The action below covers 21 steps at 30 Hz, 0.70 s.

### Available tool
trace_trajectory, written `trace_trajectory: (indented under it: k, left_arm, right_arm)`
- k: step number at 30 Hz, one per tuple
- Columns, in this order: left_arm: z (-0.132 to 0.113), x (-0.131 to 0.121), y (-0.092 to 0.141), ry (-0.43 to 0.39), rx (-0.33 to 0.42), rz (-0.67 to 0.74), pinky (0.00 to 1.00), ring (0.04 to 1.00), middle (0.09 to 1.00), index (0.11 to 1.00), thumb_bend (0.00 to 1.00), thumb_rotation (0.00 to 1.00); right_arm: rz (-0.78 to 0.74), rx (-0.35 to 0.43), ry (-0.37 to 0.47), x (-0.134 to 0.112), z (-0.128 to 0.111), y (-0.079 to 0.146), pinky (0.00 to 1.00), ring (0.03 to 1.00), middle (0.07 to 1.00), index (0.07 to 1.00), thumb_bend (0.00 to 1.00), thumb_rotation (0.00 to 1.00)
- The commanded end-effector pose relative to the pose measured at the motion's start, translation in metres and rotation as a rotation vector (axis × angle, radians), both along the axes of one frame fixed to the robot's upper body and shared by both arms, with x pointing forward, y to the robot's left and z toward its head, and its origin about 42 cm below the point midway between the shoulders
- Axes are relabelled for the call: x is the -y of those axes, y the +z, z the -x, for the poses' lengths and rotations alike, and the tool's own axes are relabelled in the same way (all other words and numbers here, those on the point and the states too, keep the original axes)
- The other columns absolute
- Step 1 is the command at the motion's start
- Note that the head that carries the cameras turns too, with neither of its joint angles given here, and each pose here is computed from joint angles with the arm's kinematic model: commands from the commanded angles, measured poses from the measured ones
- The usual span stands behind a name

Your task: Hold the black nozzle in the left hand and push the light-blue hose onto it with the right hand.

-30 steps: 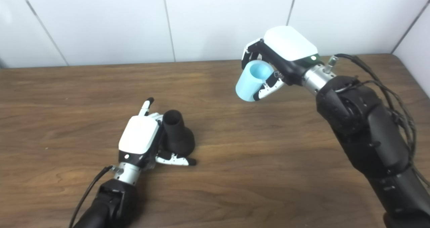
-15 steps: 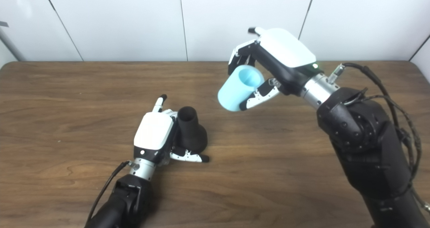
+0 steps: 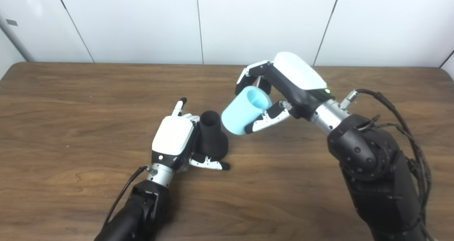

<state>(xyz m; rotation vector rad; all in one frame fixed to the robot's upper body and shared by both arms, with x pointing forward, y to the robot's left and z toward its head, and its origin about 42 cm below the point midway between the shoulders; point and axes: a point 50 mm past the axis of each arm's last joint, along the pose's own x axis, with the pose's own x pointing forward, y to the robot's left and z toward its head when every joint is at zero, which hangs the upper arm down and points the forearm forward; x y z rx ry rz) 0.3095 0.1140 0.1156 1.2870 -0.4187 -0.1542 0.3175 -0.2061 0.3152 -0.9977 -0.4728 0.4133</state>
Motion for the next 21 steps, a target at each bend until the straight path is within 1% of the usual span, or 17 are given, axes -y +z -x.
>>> trace_trajectory:
  k: [1,5,9,11,13,17,21]
  left_arm:
    - [0.058,0.002,-0.082,0.003,-0.255,-0.076,1.0,0.605,0.523,0.478,0.52,0.0]
    - [0.058,0.002,-0.081,0.001,-0.254,-0.085,1.0,0.606,0.524,0.476,0.52,0.0]
    - [0.058,0.003,-0.08,-0.001,-0.252,-0.085,1.0,0.612,0.538,0.467,0.52,0.0]
    - [0.058,0.003,-0.08,0.0,-0.251,-0.084,1.0,0.61,0.53,0.472,0.52,0.0]
    - [0.058,0.003,-0.08,0.0,-0.25,-0.084,1.0,0.601,0.501,0.481,0.52,0.0]
    - [0.058,0.003,-0.081,-0.002,-0.252,-0.085,1.0,0.607,0.531,0.473,0.52,0.0]
    - [0.059,0.004,-0.079,-0.004,-0.25,-0.085,1.0,0.608,0.519,0.477,0.52,0.0]
  right_arm:
    - [-0.032,0.135,0.019,-0.003,0.003,0.026,0.34,0.398,0.514,0.486,0.5,0.0]
    - [-0.043,0.129,0.013,-0.009,0.004,0.025,0.33,0.404,0.517,0.48,0.5,0.0]
    - [-0.057,0.147,0.022,-0.012,0.003,0.026,0.33,0.398,0.511,0.485,0.5,0.0]
    - [-0.064,0.15,0.02,-0.014,0.003,0.027,0.33,0.395,0.51,0.49,0.5,0.0]
    - [-0.072,0.15,0.014,-0.014,0.004,0.028,0.33,0.396,0.514,0.489,0.5,0.0]
    - [-0.082,0.151,0.011,-0.014,0.003,0.031,0.32,0.4,0.516,0.487,0.5,0.0]
    - [-0.082,0.169,0.01,-0.015,0.003,0.031,0.32,0.397,0.512,0.489,0.5,0.0]
